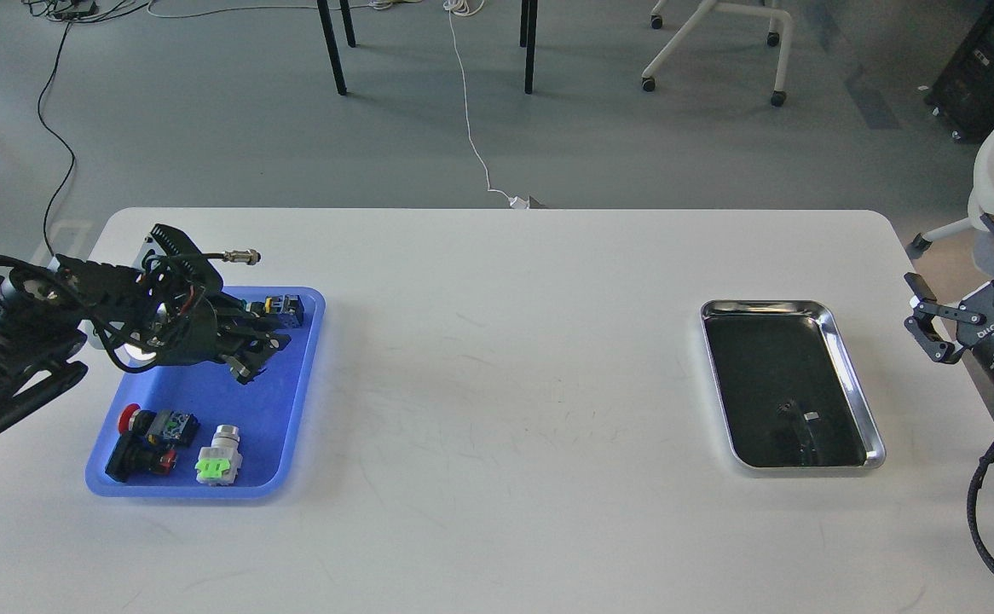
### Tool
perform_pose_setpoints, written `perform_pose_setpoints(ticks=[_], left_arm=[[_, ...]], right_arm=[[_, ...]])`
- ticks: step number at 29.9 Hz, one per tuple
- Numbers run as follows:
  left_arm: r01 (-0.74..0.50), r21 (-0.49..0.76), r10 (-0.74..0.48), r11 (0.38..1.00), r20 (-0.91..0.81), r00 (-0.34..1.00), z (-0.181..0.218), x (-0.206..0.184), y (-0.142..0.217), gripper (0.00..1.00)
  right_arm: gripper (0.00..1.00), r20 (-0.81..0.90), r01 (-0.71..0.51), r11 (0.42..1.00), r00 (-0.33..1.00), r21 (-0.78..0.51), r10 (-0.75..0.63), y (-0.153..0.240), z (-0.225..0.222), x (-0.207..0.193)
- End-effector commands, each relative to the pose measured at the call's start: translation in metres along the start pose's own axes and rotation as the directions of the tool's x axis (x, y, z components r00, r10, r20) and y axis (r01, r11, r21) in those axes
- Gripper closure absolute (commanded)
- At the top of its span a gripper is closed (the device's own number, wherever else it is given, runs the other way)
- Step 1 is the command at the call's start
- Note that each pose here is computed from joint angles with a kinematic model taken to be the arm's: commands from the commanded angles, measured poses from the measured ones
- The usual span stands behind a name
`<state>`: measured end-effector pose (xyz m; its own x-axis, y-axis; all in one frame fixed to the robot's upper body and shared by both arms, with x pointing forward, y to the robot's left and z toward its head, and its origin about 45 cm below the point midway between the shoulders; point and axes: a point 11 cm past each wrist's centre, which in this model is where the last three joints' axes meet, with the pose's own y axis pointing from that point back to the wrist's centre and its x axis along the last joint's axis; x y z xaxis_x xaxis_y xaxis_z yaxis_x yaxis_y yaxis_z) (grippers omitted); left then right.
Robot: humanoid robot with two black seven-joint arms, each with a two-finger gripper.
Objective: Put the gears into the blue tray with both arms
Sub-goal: 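Carry the black part into the blue tray and release it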
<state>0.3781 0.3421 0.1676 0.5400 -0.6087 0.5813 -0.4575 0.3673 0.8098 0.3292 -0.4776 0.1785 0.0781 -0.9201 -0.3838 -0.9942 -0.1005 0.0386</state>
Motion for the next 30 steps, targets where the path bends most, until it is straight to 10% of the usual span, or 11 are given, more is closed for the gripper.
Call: perform_pose_setpoints(ticks=[1, 24, 30], left_arm=[[0.001, 0.001, -0.001, 1.0, -0.001, 1.0, 0.0, -0.001, 0.0, 0.87], [0.136, 0.04, -0.13, 0.99, -0.115, 0.985, -0.011, -0.084, 0.019, 0.86], [0.126, 0.05, -0.119, 0.991, -0.123, 0.985, -0.014, -0.082, 0.018, 0.63]], right_arm=[[0.02, 0.0, 0.001, 1.0, 1.0, 0.0, -0.001, 0.0, 0.0, 0.0], [0.02, 0.007, 0.002, 1.0, 1.0, 0.003, -0.002, -0.001, 0.001, -0.002], [0.02, 0.007, 0.002, 1.0, 1.0, 0.004, -0.002, -0.001, 0.001, -0.001]])
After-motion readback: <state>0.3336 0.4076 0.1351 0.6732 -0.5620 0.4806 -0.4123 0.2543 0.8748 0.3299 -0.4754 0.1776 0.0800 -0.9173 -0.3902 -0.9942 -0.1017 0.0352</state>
